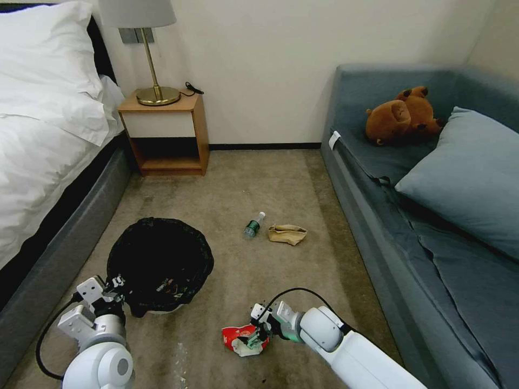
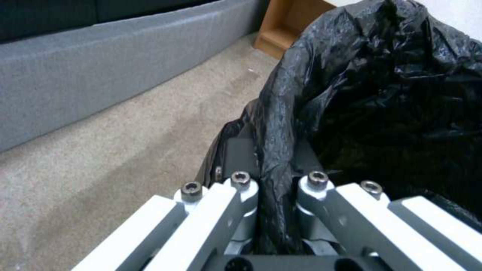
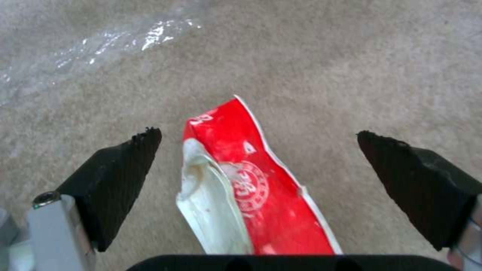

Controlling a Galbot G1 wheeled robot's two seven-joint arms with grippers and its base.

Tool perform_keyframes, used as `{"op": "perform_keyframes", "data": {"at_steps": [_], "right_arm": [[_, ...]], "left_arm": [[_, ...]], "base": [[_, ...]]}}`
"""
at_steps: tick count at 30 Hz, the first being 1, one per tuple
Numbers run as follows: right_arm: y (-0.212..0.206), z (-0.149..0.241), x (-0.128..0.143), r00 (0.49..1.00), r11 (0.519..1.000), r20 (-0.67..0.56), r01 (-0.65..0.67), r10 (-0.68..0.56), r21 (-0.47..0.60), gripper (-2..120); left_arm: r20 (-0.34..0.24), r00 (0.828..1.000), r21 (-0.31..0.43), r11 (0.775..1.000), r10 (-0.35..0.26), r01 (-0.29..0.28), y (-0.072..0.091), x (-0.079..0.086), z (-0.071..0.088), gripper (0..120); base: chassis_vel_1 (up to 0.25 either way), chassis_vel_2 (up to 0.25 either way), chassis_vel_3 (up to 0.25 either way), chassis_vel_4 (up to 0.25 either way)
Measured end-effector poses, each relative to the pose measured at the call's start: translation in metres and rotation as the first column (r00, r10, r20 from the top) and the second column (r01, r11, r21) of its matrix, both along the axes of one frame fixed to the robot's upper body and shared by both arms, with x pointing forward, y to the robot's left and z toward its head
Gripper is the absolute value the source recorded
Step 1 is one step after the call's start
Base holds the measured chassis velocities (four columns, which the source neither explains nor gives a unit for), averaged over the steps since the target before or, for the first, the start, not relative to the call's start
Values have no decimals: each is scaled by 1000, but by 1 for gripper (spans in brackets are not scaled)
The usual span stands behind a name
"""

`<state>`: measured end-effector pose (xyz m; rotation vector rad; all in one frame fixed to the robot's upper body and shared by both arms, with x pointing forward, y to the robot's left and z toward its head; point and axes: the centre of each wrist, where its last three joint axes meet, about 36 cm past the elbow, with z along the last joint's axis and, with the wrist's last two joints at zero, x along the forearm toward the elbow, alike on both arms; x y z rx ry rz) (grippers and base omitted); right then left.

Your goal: Pick up the trash bin, then pick up the garbage on the floor and place it into the trash bin.

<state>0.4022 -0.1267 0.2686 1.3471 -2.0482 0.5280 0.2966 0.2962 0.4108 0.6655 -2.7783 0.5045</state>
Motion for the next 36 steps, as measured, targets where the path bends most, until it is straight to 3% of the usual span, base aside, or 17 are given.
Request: {"op": "perform_keyframes", "data": {"at_steps": [12, 34, 36], "right_arm": [[-6, -33, -11, 1000, 1000, -6, -14, 14, -14, 100], [-17, -71, -3, 1000, 999, 0, -20, 20, -37, 100], [-20, -72, 0, 1000, 999, 0, -20, 20, -41, 92]], "left_arm": [[2, 1000, -6, 1000, 4, -3, 2, 1, -1, 4], [0, 1000, -3, 1000, 11, -11, 4, 0, -3, 4], [0, 1000, -4, 1000, 13, -13, 4, 0, -3, 4]], "base": [[0, 0, 0, 0], [0, 0, 0, 0], [0, 0, 0, 0]]}}
